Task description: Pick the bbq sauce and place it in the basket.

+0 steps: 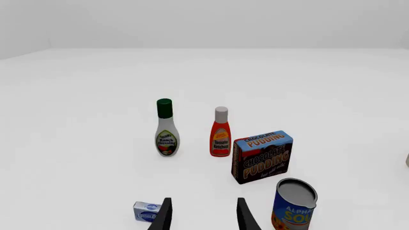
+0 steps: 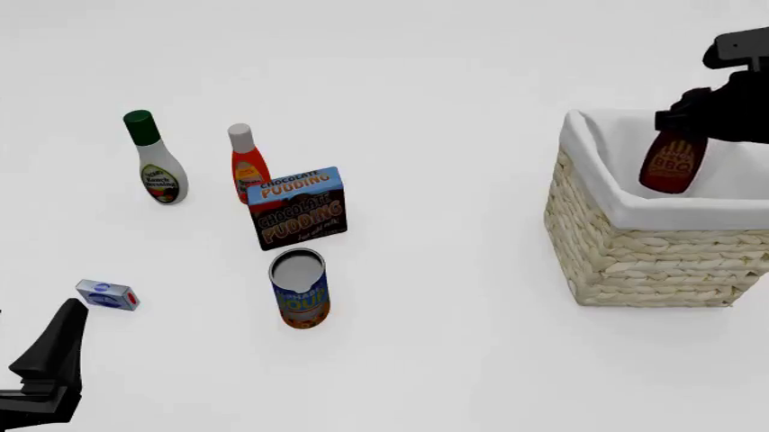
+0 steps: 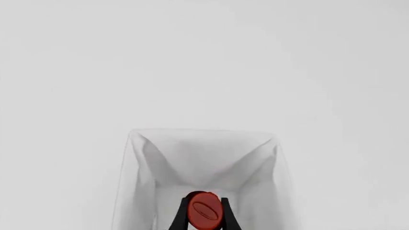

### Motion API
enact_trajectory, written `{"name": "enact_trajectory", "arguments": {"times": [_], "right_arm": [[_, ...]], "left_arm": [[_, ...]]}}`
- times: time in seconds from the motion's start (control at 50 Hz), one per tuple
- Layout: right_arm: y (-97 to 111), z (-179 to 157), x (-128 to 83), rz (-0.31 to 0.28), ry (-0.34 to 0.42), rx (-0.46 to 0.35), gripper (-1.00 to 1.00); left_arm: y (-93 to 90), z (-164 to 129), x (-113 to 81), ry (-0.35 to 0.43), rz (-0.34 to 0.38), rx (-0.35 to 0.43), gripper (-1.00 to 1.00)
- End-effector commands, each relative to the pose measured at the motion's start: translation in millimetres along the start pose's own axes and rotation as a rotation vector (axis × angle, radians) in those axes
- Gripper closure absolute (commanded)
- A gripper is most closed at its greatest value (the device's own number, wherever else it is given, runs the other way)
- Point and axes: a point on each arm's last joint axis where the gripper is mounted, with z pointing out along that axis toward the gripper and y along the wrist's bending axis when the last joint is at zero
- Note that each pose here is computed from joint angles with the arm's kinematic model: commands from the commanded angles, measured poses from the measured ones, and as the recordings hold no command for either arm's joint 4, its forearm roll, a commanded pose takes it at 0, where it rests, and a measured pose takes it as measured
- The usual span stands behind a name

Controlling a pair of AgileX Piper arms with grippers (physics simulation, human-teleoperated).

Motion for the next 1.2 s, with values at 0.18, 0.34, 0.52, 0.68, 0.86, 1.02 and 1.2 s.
{"name": "enact_trajectory", "arguments": {"times": [0.18, 0.34, 0.52, 0.68, 0.86, 1.02, 1.2], "right_arm": [[4, 27, 15, 0.015, 0.026, -0.005, 1.00], [5, 39, 22, 0.018, 0.041, -0.009, 1.00], [8, 47, 28, 0.017, 0.054, -0.015, 1.00], [11, 53, 33, 0.016, 0.064, -0.022, 1.00], [12, 60, 40, 0.018, 0.075, -0.023, 1.00], [15, 64, 46, 0.022, 0.087, -0.027, 1.00], [13, 65, 47, 0.020, 0.089, -0.024, -1.00]], "left_arm": [[0.0, 0, 0.0, 0.000, 0.000, 0.000, -1.00], [0.0, 0, 0.0, 0.000, 0.000, 0.000, -1.00], [0.0, 0, 0.0, 0.000, 0.000, 0.000, -1.00], [0.0, 0, 0.0, 0.000, 0.000, 0.000, -1.00], [0.0, 0, 0.0, 0.000, 0.000, 0.000, -1.00], [0.0, 0, 0.0, 0.000, 0.000, 0.000, -1.00], [0.0, 0, 0.0, 0.000, 0.000, 0.000, -1.00]]}}
